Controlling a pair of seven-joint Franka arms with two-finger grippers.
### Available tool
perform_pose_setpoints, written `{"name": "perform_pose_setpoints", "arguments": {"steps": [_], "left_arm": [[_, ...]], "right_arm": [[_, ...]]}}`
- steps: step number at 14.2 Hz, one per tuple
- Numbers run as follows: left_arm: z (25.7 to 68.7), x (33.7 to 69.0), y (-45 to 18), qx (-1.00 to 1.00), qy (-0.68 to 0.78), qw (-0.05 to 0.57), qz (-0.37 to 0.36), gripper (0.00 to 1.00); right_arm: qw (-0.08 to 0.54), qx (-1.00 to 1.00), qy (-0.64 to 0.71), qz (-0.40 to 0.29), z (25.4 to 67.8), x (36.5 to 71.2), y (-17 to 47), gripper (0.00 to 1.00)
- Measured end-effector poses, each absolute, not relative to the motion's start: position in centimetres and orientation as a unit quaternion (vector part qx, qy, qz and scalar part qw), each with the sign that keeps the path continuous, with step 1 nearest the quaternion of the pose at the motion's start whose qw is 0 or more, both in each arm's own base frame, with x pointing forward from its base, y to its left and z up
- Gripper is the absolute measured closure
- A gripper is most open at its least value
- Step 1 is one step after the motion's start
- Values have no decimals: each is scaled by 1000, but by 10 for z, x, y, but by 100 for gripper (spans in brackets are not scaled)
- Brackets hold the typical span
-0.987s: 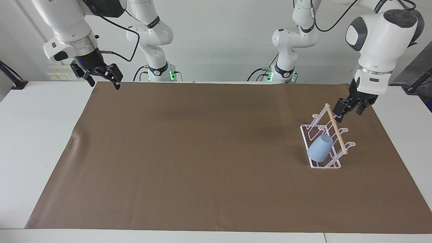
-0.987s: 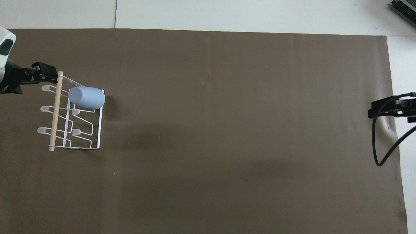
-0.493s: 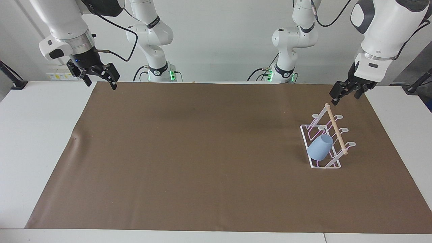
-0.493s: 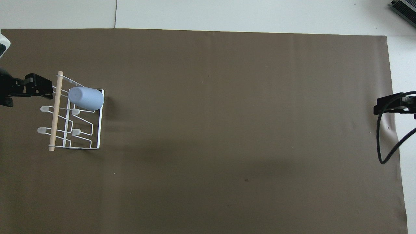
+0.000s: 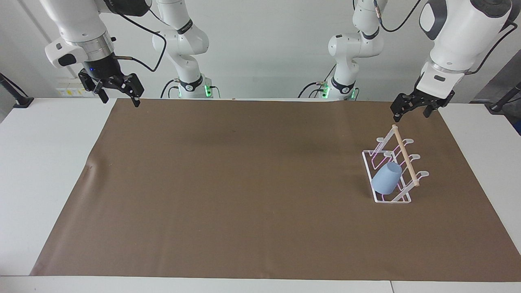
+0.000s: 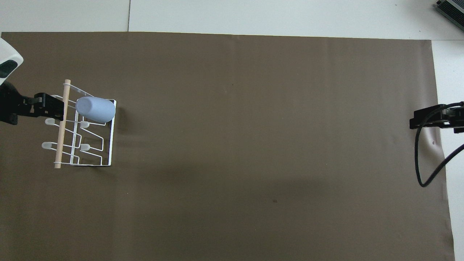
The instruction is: Hang cup on cup holder
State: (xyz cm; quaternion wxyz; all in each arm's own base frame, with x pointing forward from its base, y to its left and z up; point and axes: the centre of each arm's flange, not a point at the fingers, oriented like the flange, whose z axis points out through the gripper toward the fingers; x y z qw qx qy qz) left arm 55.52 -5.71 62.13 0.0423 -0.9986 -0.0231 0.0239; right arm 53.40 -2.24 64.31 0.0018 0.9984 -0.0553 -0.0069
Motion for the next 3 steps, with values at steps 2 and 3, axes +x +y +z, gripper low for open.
{"name": "perform_pose_setpoints", "arguments": {"steps": [2,3], "left_arm": [[621,555,-56,-999,-23,42,24,0],[621,555,-56,-999,-23,42,24,0]], "right_arm": [[2,999,-51,-10,642,533,-22,0],[2,999,-51,-11,641,533,-22,0]]}}
